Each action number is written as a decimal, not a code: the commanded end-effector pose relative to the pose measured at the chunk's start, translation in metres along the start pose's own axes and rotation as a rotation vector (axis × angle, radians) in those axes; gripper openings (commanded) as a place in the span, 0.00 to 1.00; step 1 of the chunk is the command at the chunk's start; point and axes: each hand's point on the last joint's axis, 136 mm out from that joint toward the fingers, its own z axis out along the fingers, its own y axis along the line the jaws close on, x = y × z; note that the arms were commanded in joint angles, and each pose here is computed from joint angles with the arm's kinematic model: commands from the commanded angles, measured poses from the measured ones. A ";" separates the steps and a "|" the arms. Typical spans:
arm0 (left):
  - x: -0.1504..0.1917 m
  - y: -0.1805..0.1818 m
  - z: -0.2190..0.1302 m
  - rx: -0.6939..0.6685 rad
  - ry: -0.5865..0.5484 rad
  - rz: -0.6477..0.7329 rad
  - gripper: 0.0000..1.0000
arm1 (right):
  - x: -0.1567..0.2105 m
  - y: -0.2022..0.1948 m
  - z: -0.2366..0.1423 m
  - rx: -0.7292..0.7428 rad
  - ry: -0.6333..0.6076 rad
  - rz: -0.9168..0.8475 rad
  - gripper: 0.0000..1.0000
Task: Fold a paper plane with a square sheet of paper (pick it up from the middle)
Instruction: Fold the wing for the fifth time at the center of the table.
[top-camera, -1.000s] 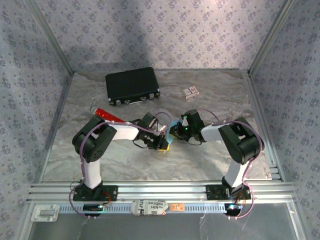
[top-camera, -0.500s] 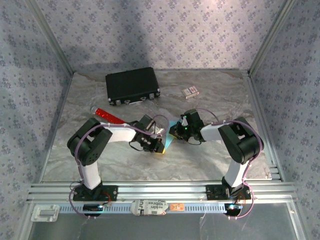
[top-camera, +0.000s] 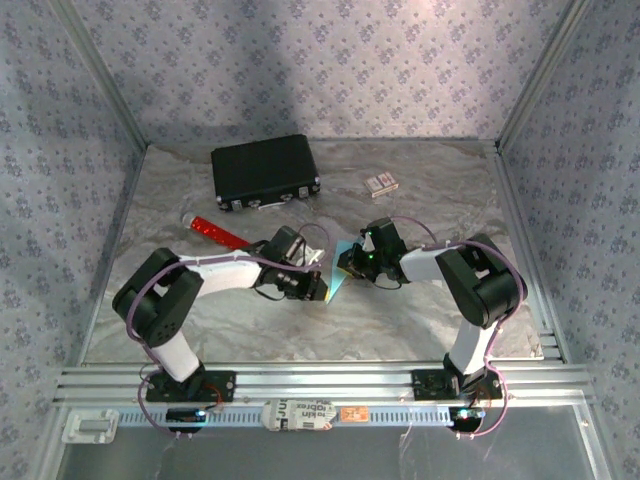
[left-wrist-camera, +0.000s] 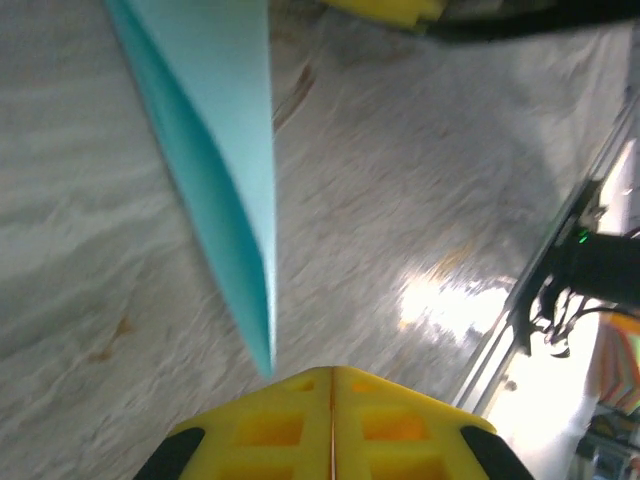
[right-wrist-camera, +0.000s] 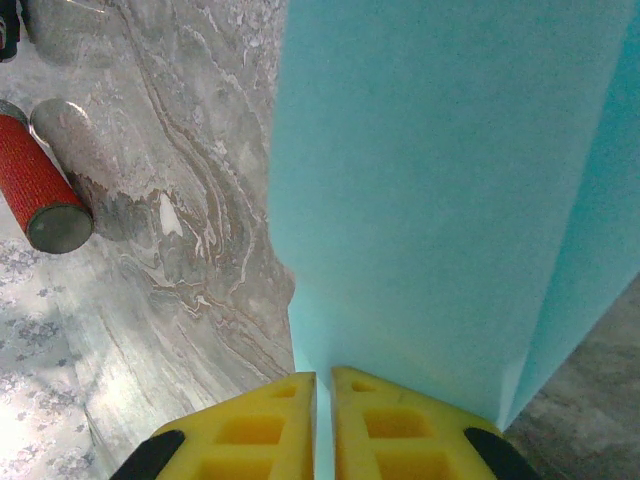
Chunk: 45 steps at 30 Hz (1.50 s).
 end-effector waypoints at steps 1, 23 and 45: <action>-0.030 -0.023 0.000 0.100 -0.074 -0.012 0.09 | 0.015 -0.042 0.006 0.156 0.029 0.064 0.14; -0.028 0.052 0.040 -0.173 -0.001 -0.098 0.11 | 0.013 -0.033 0.003 0.121 0.018 0.055 0.14; 0.024 0.063 0.041 -0.129 0.137 -0.060 0.01 | -0.004 0.017 -0.039 0.038 -0.094 -0.083 0.14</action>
